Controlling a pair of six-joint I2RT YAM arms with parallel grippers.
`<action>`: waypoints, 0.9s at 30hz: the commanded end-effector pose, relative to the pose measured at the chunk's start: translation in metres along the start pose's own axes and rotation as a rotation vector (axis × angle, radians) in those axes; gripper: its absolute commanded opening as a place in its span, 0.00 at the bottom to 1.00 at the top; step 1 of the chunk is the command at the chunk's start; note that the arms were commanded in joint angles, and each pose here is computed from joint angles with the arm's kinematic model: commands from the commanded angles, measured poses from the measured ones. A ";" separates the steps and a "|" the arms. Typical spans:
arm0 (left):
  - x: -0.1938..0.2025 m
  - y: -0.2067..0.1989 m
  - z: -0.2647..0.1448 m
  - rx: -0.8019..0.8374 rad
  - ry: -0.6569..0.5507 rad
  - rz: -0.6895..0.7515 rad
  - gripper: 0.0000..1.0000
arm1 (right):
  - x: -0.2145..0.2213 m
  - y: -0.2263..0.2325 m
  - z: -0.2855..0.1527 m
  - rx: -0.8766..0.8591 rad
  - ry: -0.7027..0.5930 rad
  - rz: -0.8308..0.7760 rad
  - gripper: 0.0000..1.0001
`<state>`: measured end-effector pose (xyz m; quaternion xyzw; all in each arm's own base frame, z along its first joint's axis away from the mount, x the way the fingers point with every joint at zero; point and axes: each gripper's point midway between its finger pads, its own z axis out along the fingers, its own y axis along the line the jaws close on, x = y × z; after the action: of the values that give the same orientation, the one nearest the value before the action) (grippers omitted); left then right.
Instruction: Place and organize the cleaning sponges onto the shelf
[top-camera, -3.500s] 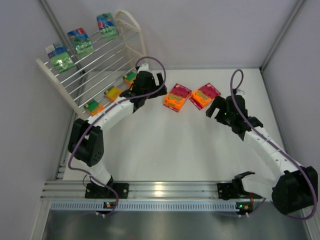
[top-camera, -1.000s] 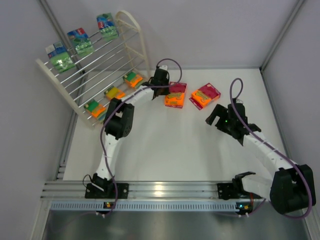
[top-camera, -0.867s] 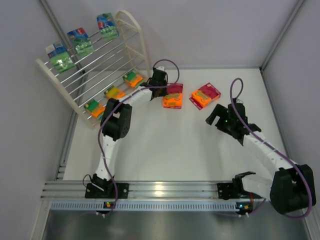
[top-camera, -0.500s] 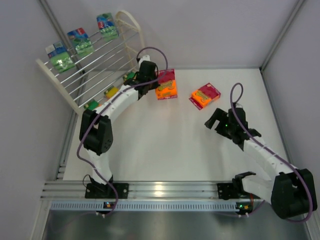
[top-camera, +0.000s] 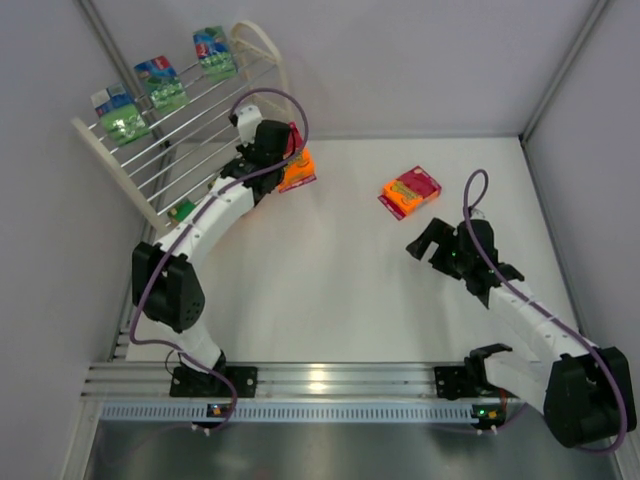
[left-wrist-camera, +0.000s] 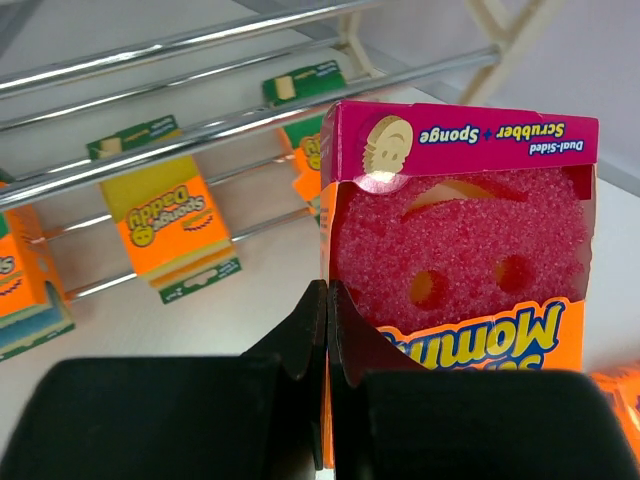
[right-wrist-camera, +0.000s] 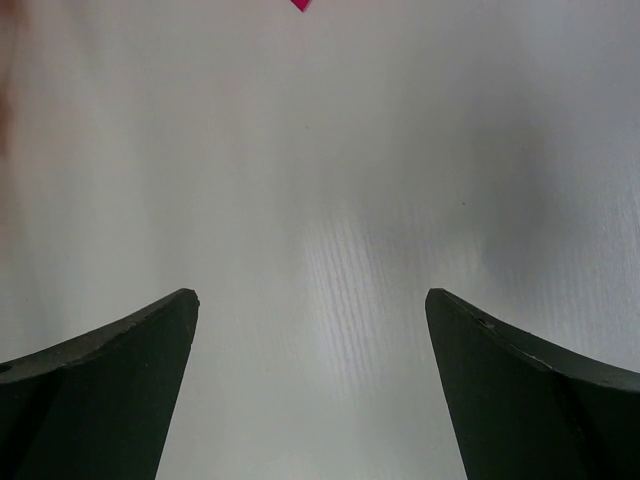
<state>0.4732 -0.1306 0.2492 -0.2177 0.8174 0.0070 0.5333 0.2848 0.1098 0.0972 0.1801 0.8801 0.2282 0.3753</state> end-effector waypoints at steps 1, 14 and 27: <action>-0.034 0.035 -0.003 -0.120 -0.102 -0.063 0.00 | -0.019 0.015 -0.004 -0.070 -0.075 0.010 0.99; -0.073 0.063 0.030 -0.198 -0.148 -0.104 0.00 | -0.010 0.010 -0.003 -0.066 -0.057 0.028 0.99; -0.081 0.059 0.065 -0.193 -0.153 -0.153 0.00 | -0.011 0.011 0.000 -0.061 -0.051 0.029 0.99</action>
<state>0.5224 -0.0335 0.2499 -0.3123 0.7771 0.0916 0.5387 0.2804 0.1127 0.0951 0.1865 0.8753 0.2427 0.3744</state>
